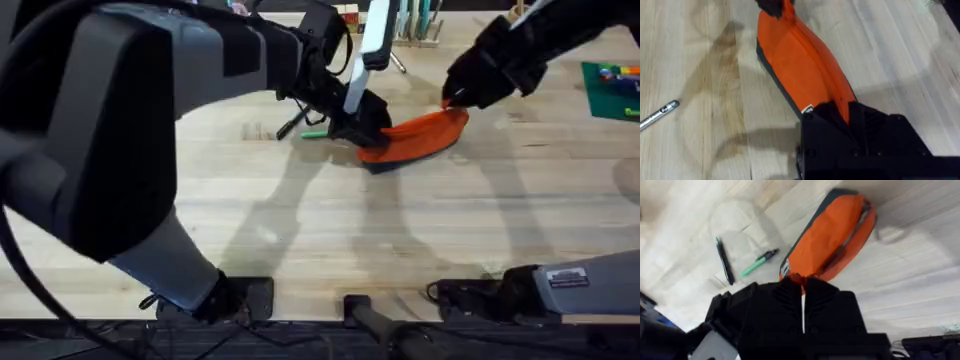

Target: Unzip the bag, pick up the pens from the table one at a time and place them inside, then zip the bag closed.

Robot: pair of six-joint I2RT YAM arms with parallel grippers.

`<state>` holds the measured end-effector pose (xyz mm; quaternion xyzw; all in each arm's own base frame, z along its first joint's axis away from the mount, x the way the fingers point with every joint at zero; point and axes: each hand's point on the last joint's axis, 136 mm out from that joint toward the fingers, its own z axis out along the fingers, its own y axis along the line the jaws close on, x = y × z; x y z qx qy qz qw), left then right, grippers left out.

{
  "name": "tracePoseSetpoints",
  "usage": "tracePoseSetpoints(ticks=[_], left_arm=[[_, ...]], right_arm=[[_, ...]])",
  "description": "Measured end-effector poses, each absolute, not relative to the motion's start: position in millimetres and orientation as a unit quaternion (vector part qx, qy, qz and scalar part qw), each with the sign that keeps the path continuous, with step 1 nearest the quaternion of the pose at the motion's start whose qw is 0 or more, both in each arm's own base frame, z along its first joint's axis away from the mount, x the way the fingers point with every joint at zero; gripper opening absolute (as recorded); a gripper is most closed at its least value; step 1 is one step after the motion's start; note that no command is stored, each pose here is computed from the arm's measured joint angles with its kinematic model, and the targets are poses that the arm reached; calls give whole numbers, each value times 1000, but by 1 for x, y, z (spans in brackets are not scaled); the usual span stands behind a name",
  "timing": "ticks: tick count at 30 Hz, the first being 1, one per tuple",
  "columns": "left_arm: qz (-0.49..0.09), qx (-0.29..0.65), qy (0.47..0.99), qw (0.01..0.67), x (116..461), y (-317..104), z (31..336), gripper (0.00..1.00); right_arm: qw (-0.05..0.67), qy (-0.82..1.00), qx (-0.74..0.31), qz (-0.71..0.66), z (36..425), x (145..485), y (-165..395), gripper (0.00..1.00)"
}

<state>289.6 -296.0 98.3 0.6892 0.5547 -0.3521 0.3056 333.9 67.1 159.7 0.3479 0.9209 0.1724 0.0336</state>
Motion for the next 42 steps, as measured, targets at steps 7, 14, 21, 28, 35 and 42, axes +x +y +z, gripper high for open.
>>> tracePoseSetpoints(ticks=[7,14,21,28,35,42], left_arm=[[-351,689,555,306,290,-296,98,43],[-351,689,555,306,290,-296,98,43],[-351,689,555,307,290,-296,98,43],[-351,688,557,306,291,-294,98,43],[-353,684,559,307,293,-292,99,43],[-353,684,559,307,293,-292,99,43]], right_arm=[[25,931,320,175,160,328,96,33],[26,937,298,178,161,324,118,33],[22,945,273,177,160,317,140,33],[30,952,244,183,162,313,164,33],[32,955,225,191,163,309,182,33],[22,955,216,204,165,304,194,32]])
